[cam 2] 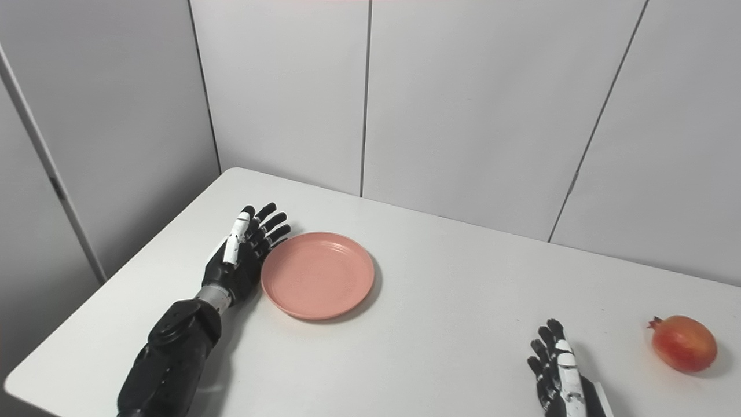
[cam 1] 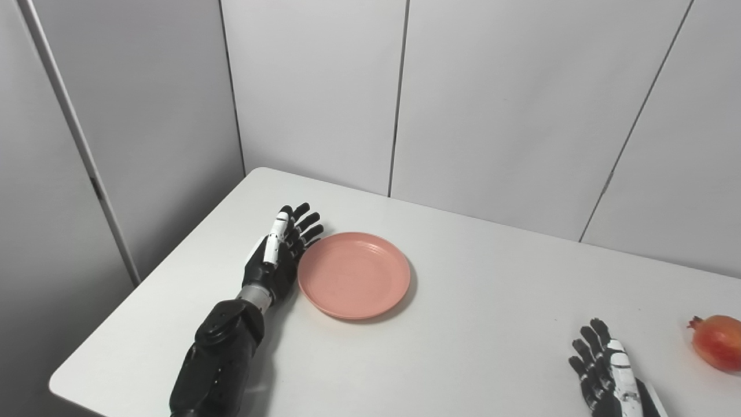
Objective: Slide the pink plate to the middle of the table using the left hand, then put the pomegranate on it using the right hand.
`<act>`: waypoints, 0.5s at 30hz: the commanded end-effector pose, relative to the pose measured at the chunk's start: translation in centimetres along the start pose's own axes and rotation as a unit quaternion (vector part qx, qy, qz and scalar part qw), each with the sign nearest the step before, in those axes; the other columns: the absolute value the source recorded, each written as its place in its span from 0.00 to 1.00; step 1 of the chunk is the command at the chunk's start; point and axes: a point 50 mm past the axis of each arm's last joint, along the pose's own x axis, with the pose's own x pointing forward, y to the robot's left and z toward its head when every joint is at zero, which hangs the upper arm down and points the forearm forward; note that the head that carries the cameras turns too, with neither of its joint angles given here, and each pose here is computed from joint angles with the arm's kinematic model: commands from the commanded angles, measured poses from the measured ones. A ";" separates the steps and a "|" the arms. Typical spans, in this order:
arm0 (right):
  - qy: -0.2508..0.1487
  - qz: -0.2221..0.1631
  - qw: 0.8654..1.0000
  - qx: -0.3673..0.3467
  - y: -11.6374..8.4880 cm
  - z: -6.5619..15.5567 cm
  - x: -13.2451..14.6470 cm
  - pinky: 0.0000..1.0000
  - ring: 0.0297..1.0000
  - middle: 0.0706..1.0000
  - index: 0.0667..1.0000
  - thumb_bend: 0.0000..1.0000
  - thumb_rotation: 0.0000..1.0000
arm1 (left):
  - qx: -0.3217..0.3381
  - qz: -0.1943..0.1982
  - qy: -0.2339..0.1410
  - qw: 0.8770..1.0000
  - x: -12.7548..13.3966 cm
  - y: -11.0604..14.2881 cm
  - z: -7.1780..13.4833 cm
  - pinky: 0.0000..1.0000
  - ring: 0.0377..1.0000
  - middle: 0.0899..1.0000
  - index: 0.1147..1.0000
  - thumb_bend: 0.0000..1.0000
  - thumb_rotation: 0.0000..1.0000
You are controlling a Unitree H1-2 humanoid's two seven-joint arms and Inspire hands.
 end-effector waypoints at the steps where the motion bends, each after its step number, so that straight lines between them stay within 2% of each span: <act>1: -0.049 0.017 0.999 -0.005 0.7 1.7 1.0 1.00 1.00 1.00 1.00 0.24 1.00 | -0.004 -0.018 0.011 1.000 0.3 -1.1 -0.1 0.92 0.90 0.91 0.90 0.38 1.00; 9: -0.050 0.018 0.999 -0.008 0.9 1.6 1.0 1.00 1.00 1.00 1.00 0.25 1.00 | -0.007 -0.035 0.023 0.999 0.7 -3.4 -1.1 0.93 0.91 0.92 0.90 0.38 1.00; 15: -0.057 0.016 0.998 -0.008 1.0 1.7 1.2 1.00 1.00 1.00 1.00 0.26 1.00 | 0.000 -0.067 0.030 0.997 0.8 -5.2 -1.6 0.92 0.91 0.92 0.91 0.37 1.00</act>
